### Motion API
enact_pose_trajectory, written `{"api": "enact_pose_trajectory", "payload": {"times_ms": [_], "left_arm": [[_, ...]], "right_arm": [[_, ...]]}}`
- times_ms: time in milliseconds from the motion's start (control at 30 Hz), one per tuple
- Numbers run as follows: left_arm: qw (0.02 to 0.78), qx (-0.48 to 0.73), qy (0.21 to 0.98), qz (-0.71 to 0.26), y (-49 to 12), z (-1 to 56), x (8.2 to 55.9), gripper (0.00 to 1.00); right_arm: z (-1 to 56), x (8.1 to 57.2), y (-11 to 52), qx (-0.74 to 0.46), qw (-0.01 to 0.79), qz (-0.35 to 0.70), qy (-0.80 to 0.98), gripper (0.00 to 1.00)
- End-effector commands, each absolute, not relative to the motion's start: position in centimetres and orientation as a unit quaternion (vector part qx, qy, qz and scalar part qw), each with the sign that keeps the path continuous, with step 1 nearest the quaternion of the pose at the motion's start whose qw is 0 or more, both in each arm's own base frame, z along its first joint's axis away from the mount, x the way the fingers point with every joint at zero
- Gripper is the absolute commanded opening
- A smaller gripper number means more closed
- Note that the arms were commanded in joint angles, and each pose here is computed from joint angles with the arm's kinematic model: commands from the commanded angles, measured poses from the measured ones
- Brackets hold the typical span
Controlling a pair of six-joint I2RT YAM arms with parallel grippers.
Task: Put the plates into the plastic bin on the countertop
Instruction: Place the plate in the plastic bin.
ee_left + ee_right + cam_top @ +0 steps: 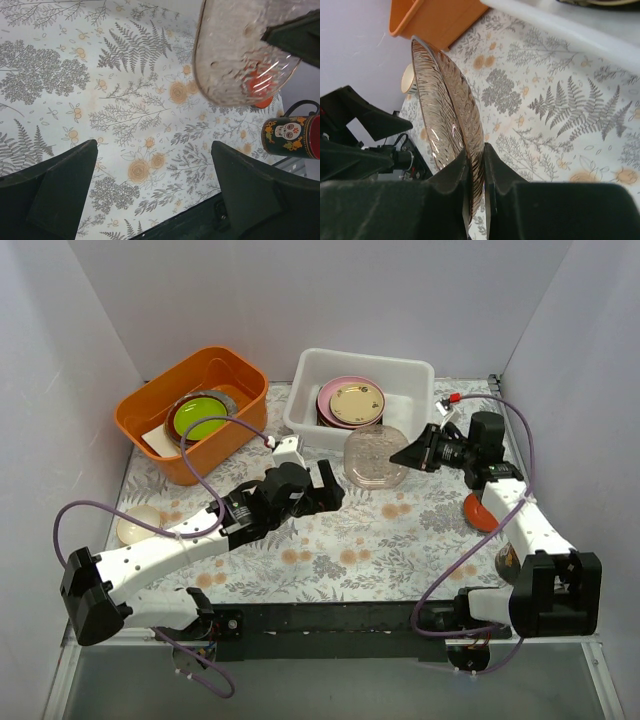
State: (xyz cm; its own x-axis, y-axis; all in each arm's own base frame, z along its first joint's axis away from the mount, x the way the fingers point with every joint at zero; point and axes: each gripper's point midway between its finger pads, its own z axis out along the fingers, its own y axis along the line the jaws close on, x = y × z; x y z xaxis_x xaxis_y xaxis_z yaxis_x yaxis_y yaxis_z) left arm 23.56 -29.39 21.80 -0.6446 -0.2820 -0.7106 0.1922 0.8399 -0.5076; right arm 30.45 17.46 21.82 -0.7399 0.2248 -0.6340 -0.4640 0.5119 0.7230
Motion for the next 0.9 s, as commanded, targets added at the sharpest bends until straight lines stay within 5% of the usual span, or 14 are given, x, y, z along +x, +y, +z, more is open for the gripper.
{"api": "enact_pose_trajectory", "payload": {"times_ms": [0,467,867], "left_arm": [[0.425,-0.043,0.866,-0.261,-27.6,21.0,23.4,0.98],[0.400,-0.011,0.891,-0.216,-24.7,16.5,23.9,0.98],[0.365,0.010,0.901,-0.235,-22.6,14.2,24.9,0.98]], "right_arm": [[25.7,34.2,17.7,-0.094,0.407,0.488,0.766,0.06],[28.7,42.6,17.9,-0.085,0.457,0.446,0.765,0.04],[24.2,48.5,18.7,-0.054,0.434,0.369,0.820,0.04]]}}
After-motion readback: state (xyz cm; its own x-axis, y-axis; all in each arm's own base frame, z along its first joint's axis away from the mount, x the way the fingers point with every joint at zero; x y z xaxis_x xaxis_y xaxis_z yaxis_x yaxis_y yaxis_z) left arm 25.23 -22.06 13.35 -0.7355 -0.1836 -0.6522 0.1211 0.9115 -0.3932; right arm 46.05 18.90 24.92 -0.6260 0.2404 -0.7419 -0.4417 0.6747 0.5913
